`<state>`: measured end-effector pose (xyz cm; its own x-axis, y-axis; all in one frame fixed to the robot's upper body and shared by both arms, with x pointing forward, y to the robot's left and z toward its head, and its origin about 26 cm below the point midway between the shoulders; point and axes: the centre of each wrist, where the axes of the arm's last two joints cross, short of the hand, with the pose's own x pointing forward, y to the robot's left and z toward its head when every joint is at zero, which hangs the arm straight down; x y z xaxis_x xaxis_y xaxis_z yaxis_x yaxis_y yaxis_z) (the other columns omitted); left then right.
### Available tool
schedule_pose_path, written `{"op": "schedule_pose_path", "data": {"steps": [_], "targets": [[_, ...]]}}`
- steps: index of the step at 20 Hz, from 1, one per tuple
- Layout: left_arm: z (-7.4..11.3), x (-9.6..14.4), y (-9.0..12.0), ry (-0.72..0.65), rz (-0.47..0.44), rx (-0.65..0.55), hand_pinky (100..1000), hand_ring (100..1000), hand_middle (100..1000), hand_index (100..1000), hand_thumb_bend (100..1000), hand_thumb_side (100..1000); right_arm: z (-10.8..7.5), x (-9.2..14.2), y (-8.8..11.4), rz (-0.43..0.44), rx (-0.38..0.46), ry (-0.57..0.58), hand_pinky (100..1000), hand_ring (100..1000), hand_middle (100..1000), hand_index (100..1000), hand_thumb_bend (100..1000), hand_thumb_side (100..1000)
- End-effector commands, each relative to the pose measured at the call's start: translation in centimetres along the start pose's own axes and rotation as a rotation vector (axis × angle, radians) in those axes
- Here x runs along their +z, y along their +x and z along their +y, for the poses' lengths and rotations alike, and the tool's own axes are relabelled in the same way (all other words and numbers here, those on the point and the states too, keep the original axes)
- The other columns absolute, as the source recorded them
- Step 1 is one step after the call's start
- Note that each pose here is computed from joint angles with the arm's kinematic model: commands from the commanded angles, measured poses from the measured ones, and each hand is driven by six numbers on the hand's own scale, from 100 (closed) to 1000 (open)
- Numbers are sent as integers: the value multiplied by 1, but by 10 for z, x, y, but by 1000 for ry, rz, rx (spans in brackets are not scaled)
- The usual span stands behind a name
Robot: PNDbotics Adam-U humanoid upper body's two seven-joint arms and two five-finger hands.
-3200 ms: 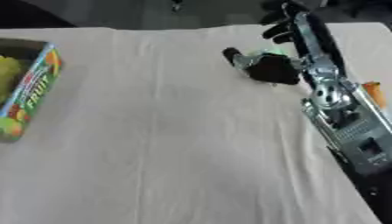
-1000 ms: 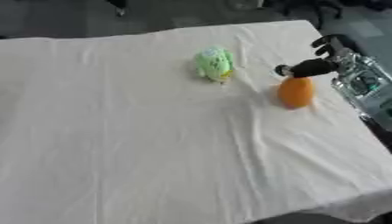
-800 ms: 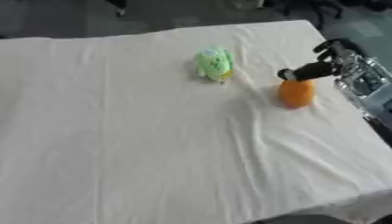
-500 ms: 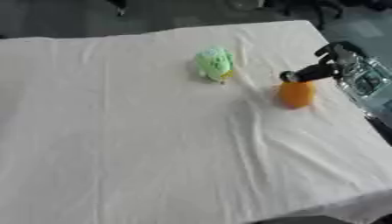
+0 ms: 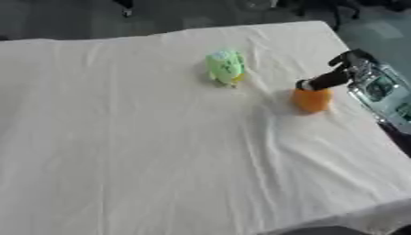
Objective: Pick up the objects with one hand, pass them to the other hand, and then place them into the box on the other side of the table.
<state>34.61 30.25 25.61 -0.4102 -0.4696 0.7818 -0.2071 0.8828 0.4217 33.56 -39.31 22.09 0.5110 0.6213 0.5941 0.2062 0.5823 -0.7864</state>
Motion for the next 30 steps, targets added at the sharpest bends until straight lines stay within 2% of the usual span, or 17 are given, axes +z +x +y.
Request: {"op": "schedule_pose_path", "data": {"steps": [1,22,26,30], "targets": [[6,-2,5,6,-19,-25,611,714,590,661,303,461,-10,-2,3,-3,2,-27,787,762,748,834,501,155],[4,-2,5,-7,-20,-27,612,718,592,660,283,472,3,-16,-8,74,25,64,786,766,743,825,466,129],[4,-1,5,-10,-20,-27,613,719,593,660,276,477,5,-19,-8,78,31,68,781,753,715,812,448,100],[3,-1,5,-15,-17,-28,613,720,594,660,275,481,9,-20,-7,78,39,71,767,707,633,774,434,100]]}}
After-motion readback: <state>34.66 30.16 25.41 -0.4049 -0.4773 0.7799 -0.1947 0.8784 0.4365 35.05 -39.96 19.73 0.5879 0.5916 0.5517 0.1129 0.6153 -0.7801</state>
